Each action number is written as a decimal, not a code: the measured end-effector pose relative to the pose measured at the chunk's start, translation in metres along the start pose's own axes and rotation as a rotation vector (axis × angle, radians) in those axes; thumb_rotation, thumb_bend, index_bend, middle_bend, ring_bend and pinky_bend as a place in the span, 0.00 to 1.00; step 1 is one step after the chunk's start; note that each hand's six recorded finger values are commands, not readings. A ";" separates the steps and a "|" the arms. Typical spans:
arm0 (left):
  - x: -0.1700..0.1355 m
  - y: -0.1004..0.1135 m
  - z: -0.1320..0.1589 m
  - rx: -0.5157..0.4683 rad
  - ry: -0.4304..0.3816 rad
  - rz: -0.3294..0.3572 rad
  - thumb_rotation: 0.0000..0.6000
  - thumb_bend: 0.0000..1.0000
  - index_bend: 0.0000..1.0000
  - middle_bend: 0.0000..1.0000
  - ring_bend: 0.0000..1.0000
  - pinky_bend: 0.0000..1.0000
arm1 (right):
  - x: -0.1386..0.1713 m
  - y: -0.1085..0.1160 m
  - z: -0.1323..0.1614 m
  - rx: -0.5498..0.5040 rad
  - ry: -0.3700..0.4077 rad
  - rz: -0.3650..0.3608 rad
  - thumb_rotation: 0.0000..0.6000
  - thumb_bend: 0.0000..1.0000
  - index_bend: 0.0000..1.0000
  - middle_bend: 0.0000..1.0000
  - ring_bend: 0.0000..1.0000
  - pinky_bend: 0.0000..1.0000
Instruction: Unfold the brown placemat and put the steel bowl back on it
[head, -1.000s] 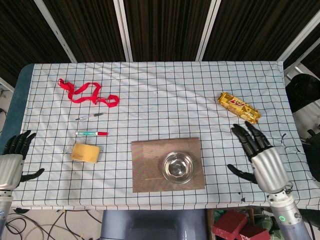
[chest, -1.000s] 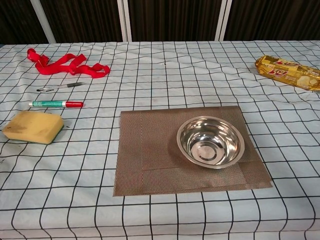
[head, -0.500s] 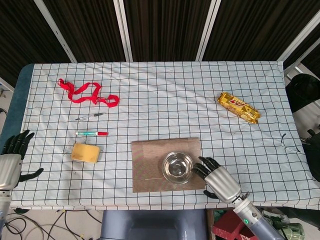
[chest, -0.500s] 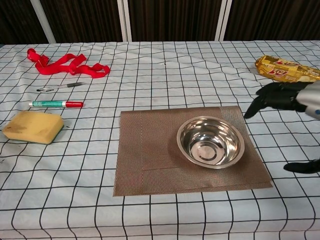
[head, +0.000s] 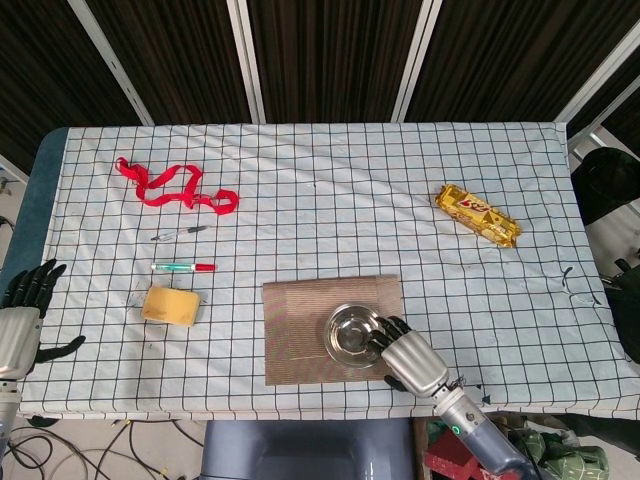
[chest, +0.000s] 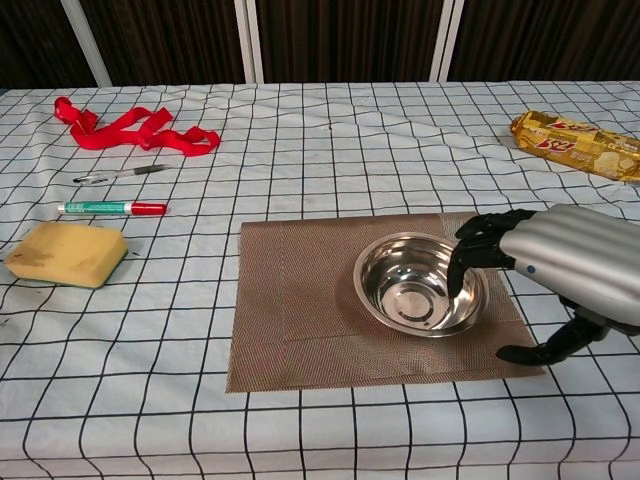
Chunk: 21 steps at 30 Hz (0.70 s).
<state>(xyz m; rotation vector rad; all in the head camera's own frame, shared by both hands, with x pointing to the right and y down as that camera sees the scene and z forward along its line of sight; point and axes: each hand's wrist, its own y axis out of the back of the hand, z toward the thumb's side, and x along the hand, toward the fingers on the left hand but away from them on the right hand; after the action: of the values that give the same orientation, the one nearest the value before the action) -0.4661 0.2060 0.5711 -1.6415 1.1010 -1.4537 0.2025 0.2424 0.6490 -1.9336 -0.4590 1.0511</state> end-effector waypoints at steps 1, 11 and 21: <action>0.000 0.000 0.000 -0.001 0.000 0.000 1.00 0.01 0.00 0.00 0.00 0.00 | -0.002 -0.001 0.001 -0.002 -0.001 0.001 1.00 0.17 0.40 0.30 0.13 0.20; 0.001 0.002 -0.001 -0.011 0.004 0.001 1.00 0.01 0.00 0.00 0.00 0.00 | -0.025 -0.019 0.005 -0.018 -0.019 0.021 1.00 0.26 0.49 0.35 0.16 0.20; 0.002 0.002 -0.002 -0.017 0.007 -0.004 1.00 0.01 0.00 0.00 0.00 0.00 | -0.034 -0.030 0.007 -0.016 -0.018 0.038 1.00 0.52 0.67 0.52 0.25 0.24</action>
<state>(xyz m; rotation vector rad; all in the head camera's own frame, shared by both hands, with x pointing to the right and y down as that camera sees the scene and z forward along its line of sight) -0.4681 0.2040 0.5705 -1.6525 1.1169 -1.4578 0.1795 0.2405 0.6890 -1.9547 -0.4440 1.0932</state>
